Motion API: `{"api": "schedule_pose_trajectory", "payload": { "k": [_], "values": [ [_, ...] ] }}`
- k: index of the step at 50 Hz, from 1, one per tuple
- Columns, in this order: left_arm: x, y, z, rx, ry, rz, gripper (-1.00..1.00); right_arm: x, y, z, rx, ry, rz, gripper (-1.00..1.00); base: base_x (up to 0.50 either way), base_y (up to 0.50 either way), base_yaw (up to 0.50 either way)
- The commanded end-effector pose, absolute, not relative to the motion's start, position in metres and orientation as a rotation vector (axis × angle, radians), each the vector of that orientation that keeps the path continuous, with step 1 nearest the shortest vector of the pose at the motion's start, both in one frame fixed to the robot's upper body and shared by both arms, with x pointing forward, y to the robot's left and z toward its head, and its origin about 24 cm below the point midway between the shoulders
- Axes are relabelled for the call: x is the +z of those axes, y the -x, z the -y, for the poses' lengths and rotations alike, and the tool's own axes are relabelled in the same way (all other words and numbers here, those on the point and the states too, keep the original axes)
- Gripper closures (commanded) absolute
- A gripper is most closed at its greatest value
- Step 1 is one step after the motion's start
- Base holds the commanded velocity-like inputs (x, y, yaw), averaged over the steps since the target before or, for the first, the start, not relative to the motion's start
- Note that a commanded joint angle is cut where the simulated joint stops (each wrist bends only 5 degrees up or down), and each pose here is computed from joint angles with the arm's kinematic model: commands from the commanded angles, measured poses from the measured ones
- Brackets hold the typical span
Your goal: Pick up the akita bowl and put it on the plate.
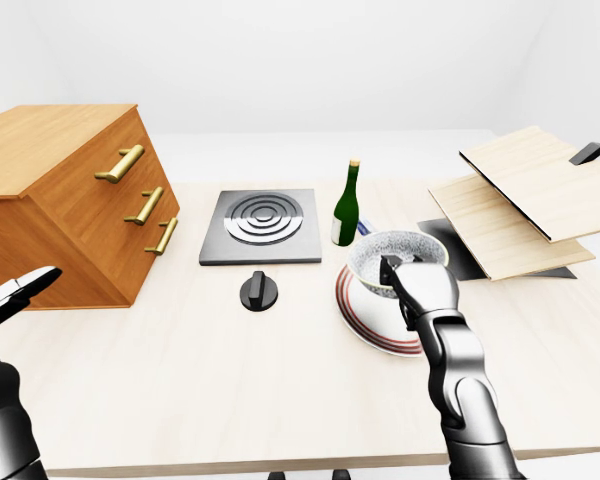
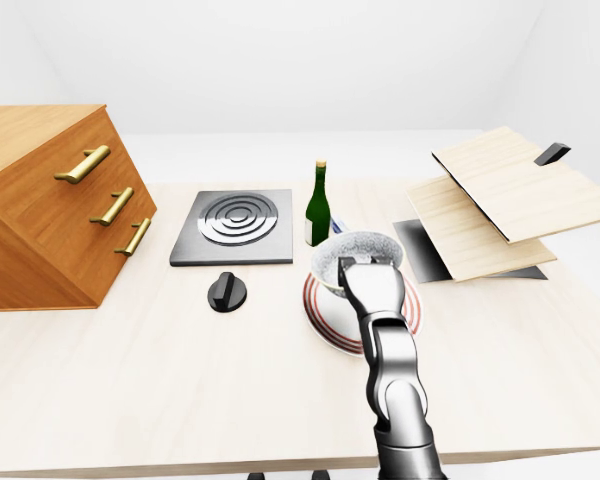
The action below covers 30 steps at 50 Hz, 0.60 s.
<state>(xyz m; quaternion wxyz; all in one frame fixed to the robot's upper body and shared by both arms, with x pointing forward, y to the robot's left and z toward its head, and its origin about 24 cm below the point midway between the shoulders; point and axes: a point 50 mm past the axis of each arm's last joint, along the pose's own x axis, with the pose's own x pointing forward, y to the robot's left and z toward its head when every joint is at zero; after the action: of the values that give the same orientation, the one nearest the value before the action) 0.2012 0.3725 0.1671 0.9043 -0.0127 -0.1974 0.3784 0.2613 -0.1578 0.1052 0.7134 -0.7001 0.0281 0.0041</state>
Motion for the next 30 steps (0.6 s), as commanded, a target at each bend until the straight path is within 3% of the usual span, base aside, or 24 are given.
{"api": "schedule_pose_trajectory", "payload": {
  "k": [1, 19, 30],
  "values": [
    [0.171, -0.198, -0.372, 0.782, 0.023, 0.428, -1.00, 0.106, -0.276, 0.163, -0.016, 1.533, -0.034, 1.00, 0.00, 0.00, 0.00],
    [0.141, -0.214, -0.379, 0.785, 0.055, 0.283, -1.00, 0.101, -0.287, 0.173, -0.026, 1.533, -0.045, 1.00, 0.00, 0.00, 0.00],
    [0.158, -0.205, -0.375, 0.789, 0.041, 0.361, -1.00, 0.094, -0.290, 0.172, -0.024, 1.523, -0.040, 1.00, 0.00, 0.00, 0.00]
  ]
}}
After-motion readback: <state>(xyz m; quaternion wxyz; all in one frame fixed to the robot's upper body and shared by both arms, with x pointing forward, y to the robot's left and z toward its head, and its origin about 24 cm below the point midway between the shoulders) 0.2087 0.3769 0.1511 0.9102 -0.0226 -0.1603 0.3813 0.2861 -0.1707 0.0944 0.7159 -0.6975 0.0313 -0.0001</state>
